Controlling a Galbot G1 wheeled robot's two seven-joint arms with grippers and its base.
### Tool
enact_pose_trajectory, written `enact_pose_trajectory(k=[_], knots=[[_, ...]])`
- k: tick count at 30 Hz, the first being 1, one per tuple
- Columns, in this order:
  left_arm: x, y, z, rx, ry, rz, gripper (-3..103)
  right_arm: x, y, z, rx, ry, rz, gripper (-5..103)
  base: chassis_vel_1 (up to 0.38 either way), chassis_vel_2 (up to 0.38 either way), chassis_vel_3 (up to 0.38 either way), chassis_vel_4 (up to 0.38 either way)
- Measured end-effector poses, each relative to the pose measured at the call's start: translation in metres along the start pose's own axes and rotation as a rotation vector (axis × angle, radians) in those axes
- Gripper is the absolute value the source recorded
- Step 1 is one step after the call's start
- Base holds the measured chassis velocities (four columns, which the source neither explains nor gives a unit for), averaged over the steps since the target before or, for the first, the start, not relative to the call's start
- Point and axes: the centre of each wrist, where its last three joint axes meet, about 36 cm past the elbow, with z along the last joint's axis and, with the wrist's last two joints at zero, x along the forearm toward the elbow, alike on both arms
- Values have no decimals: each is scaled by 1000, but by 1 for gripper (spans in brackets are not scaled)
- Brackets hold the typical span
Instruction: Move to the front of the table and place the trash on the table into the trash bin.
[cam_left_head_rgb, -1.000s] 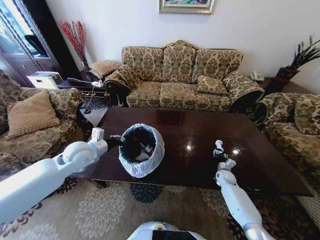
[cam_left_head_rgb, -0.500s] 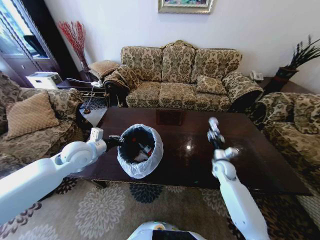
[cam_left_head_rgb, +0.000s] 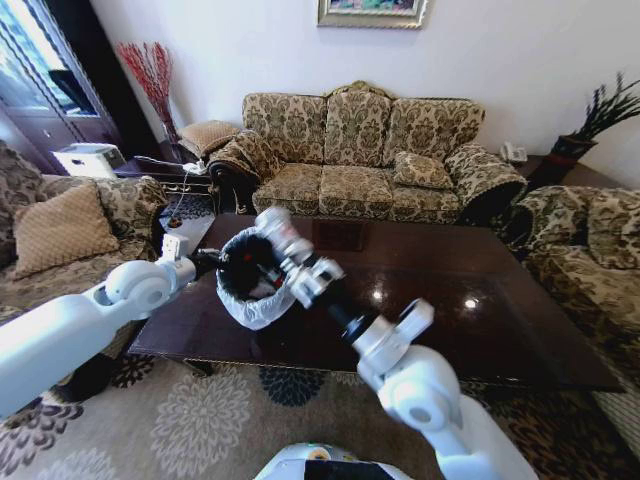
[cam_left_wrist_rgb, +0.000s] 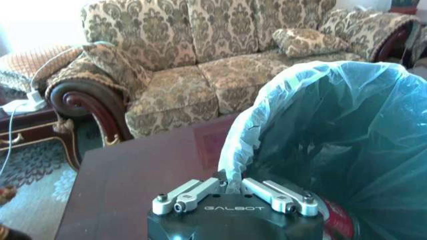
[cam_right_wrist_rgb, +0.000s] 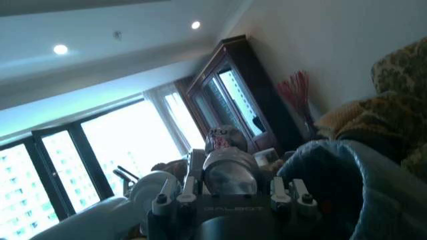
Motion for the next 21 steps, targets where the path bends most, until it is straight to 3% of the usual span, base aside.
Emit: enact_pose_trajectory(k=[5, 16, 20, 21], knots=[[8, -14, -3, -13, -11, 32, 0, -27, -30, 26, 24, 60, 69, 46, 0, 0, 0, 0], [17, -32, 2, -8, 7, 72, 0, -42, -56, 30, 97, 27, 150, 43, 0, 0, 0, 0], [20, -37, 3, -14, 13, 84, 0, -41, -60, 30, 128, 23, 167, 51, 0, 0, 0, 0], [22, -38, 3, -14, 15, 91, 0, -40, -60, 29, 136, 22, 171, 61, 0, 0, 0, 0]])
